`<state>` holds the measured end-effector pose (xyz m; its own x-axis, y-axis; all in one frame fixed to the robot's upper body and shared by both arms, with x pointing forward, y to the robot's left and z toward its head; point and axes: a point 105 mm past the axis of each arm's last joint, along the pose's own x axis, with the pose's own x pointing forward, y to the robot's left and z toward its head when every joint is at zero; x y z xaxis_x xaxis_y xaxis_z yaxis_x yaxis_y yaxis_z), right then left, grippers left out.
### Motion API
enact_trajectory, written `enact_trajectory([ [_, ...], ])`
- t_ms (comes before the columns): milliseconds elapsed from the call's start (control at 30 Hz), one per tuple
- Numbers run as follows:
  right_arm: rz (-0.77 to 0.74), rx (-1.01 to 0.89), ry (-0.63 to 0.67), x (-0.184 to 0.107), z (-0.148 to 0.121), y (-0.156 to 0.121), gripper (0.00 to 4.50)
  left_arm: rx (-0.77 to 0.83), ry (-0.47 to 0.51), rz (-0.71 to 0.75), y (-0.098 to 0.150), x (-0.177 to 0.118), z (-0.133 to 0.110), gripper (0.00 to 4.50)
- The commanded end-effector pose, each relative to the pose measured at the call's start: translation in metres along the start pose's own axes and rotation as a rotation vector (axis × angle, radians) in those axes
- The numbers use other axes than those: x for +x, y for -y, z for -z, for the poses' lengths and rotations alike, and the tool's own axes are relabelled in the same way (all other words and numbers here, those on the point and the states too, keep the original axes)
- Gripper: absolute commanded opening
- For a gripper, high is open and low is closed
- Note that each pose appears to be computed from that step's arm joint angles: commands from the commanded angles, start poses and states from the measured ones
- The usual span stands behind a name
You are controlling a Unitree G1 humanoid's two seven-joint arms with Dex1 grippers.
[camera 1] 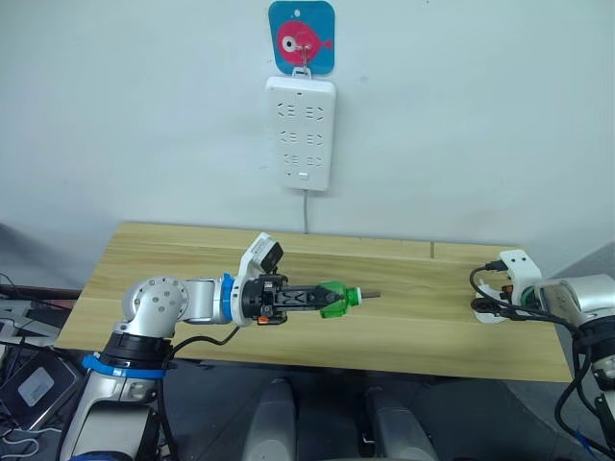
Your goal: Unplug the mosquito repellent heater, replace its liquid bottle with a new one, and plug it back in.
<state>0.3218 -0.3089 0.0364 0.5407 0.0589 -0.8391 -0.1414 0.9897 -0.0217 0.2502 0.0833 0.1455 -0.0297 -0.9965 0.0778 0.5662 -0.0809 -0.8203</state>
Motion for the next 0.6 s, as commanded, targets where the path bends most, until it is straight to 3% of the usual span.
enact_trajectory([
  [33,-0.012,0.004,0.084,-0.027,-0.019,0.007,4.47,0.033,0.021,0.018,0.004,-0.001,-0.007,2.26],
  [133,-0.042,-0.008,0.157,-0.052,-0.030,0.008,4.47,0.068,0.060,0.007,0.002,0.001,-0.014,2.26],
  [200,-0.152,0.055,0.233,-0.073,-0.041,-0.009,4.47,0.182,0.118,-0.050,-0.004,0.005,-0.024,2.26],
  [333,-0.619,0.217,0.422,-0.123,-0.058,-0.073,4.47,0.634,0.192,-0.171,-0.010,0.022,-0.039,2.26],
  [433,-0.870,0.294,0.550,-0.138,-0.052,-0.112,4.47,0.827,0.273,-0.235,-0.012,0.033,-0.053,2.26],
  [600,-0.918,0.440,0.609,-0.137,-0.048,-0.173,4.47,1.028,0.293,-0.234,-0.005,0.053,-0.056,2.26],
])
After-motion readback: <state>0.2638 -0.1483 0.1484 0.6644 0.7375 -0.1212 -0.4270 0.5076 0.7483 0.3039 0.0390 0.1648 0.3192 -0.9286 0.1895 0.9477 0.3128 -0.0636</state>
